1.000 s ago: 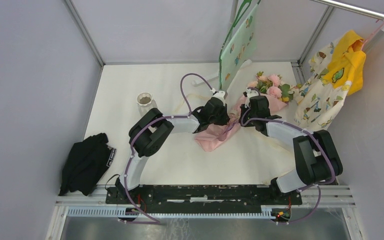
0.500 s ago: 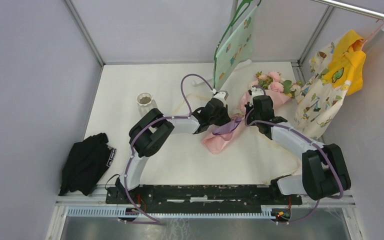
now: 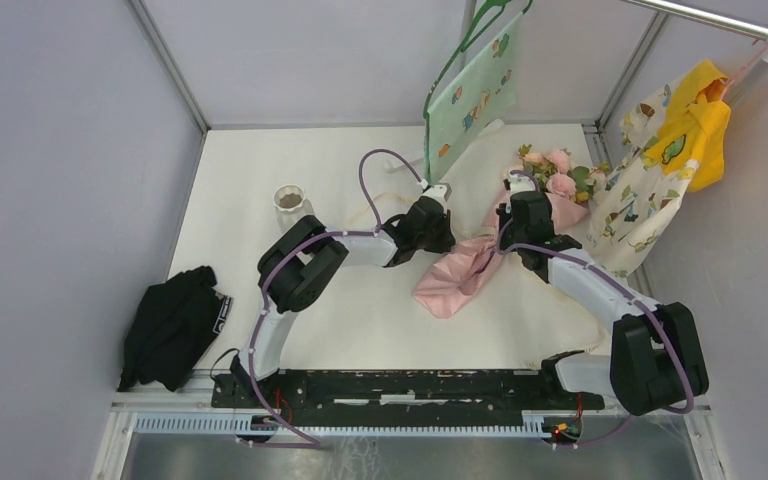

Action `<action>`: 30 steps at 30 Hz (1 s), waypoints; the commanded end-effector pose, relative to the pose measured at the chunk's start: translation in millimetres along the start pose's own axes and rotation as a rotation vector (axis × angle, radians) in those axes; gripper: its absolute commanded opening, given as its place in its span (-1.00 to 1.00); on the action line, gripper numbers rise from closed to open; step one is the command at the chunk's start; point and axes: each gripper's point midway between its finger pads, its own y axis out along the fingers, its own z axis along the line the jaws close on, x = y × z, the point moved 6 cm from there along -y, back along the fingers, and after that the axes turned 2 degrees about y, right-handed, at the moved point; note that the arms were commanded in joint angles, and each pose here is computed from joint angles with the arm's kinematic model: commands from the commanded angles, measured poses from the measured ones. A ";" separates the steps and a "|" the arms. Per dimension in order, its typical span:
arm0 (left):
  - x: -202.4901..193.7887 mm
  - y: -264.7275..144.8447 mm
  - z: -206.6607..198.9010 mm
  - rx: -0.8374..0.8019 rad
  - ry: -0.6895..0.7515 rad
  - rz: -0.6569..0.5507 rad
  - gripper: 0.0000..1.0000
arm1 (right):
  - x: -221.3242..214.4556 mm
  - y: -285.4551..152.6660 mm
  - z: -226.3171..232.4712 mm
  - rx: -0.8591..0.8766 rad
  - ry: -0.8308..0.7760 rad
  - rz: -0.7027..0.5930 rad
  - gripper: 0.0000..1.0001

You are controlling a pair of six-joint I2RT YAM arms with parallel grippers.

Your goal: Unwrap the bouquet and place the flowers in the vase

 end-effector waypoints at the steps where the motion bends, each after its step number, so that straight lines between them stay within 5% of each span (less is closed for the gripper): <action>1: -2.2 -7.3 1.1 0.002 -0.012 0.016 -0.95 | 20.5 0.6 3.0 0.009 0.017 -0.069 -0.51; 17: 38.9 -55.5 -63.1 -0.282 -0.013 -0.053 -0.92 | -10.5 7.4 0.1 0.011 -0.006 0.001 -0.51; 30: 6.7 -33.9 -79.6 -0.418 -0.044 0.036 -0.91 | -14.7 31.1 -3.9 -0.061 -0.008 0.034 -0.51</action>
